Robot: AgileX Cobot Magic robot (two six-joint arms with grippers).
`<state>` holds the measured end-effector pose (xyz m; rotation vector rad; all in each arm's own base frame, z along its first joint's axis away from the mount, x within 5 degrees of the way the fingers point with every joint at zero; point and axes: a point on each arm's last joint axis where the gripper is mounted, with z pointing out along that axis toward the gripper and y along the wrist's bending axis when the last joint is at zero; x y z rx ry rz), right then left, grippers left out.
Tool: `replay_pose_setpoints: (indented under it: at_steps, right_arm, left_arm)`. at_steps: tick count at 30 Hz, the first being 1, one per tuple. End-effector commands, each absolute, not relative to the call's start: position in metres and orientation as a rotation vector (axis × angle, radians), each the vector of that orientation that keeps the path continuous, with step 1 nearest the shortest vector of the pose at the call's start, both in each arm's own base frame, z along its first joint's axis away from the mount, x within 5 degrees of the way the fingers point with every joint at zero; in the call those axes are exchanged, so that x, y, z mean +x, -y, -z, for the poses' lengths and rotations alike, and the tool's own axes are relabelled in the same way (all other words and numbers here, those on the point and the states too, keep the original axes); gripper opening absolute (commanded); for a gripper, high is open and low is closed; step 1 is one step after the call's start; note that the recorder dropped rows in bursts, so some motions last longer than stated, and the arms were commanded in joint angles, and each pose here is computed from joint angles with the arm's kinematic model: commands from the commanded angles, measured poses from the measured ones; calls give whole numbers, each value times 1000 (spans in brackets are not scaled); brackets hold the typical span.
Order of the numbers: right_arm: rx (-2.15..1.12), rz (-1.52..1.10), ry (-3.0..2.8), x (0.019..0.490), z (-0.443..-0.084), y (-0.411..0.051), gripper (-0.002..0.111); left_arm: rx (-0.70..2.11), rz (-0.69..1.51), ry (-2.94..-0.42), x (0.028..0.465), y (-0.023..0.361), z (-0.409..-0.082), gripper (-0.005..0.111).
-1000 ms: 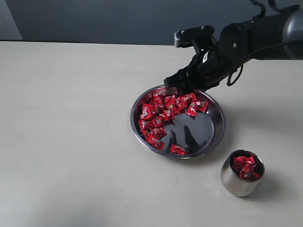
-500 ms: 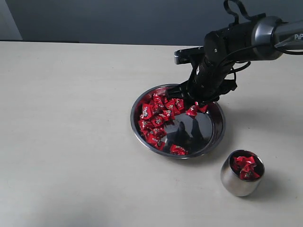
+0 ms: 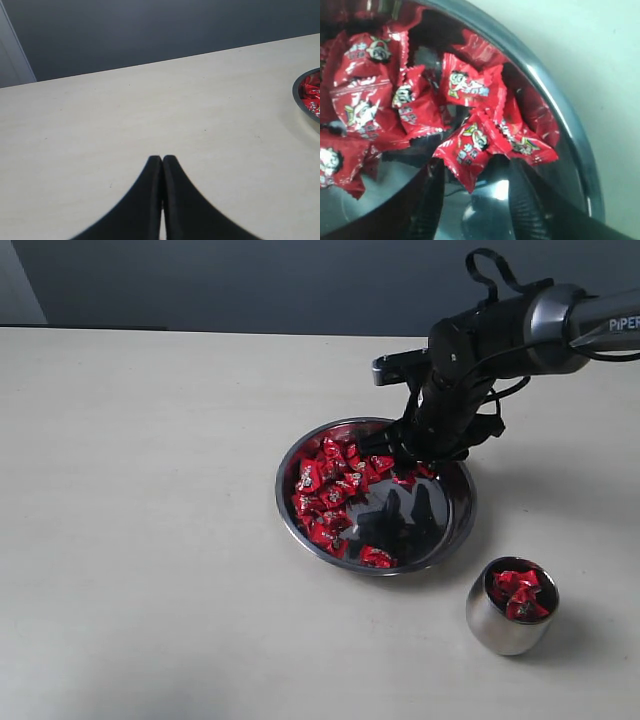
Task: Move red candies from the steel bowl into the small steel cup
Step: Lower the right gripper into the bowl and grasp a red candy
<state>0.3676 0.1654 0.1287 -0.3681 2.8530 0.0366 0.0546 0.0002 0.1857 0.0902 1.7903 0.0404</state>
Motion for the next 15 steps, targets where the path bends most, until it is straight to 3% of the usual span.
replay_pose_setpoints:
  at_steps: [1,11,15]
  right_arm:
    - [-344,-60,-2834,371,-130,-166,41]
    - [-341,-64,-2833,371,-129,-166,40]
    - [-342,-62,-2837,371,-129,-166,32]
  left_arm:
    - [94,-32,-1780,54,0,-186,0]
    - [94,-32,-1780,54,0,-186,0]
    - [94,-32,-1780,54,0,-186,0]
